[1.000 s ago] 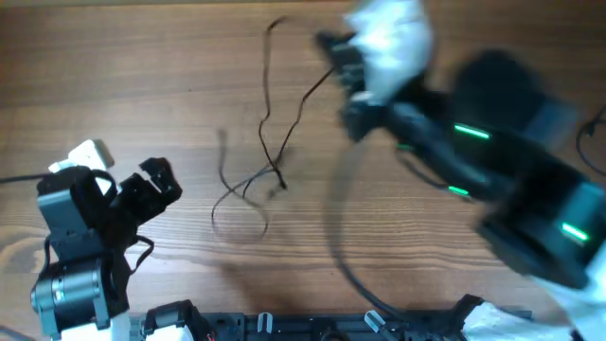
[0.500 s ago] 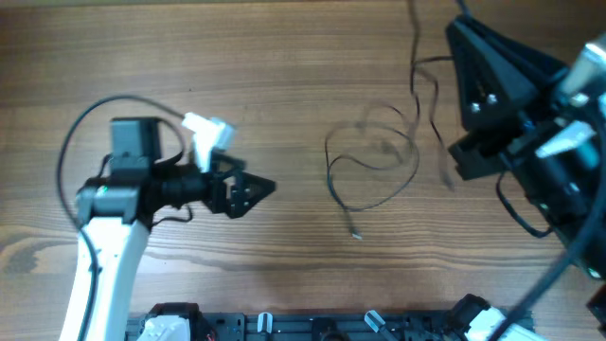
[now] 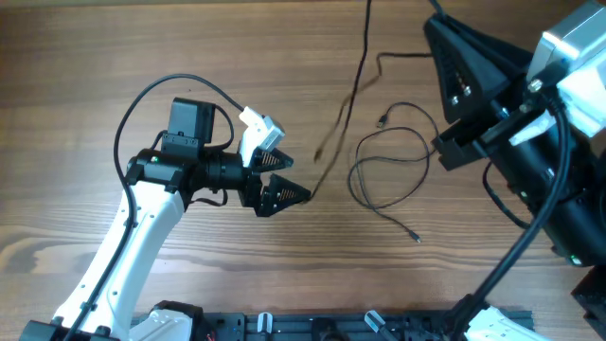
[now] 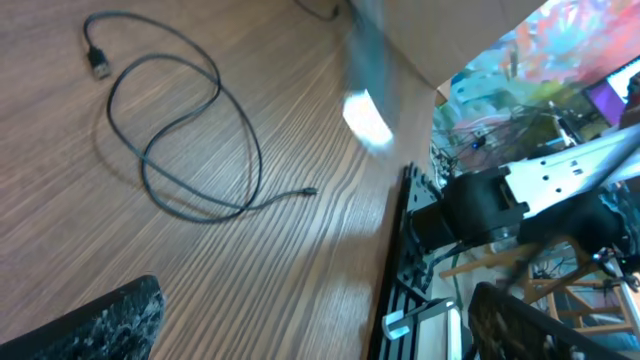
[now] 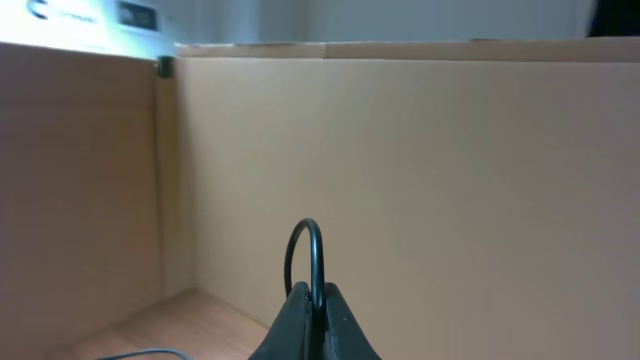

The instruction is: Untangle cables

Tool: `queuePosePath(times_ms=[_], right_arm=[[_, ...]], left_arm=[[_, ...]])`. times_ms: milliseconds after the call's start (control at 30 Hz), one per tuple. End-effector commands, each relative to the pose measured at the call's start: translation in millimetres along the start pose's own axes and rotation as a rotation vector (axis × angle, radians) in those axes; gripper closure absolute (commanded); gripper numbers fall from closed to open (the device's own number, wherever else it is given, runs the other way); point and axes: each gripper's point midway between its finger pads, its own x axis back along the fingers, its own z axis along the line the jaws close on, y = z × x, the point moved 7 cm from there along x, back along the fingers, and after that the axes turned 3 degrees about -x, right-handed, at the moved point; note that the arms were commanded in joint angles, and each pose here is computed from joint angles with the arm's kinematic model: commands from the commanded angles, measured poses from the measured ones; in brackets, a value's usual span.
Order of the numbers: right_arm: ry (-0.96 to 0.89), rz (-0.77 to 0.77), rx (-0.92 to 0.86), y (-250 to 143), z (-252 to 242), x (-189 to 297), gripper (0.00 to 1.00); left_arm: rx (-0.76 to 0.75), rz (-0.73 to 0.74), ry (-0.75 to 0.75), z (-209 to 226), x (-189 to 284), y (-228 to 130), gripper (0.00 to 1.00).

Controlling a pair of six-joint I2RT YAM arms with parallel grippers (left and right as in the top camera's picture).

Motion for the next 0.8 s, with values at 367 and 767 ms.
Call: queuePosePath(times_ms=[367,767], right_arm=[[-1.027,0.329,0.29,-61.2,-178.5,-20.8,0.96],[-1.07,0.299,-0.062,-124.9,-370.3,26.8,0.96]], left_arm=[[0.181,0.129,0.33,30.4,6.2,-14.4,0.06],[0.349,0.206,0.459,36.4,12.6,-31.9,0.02]])
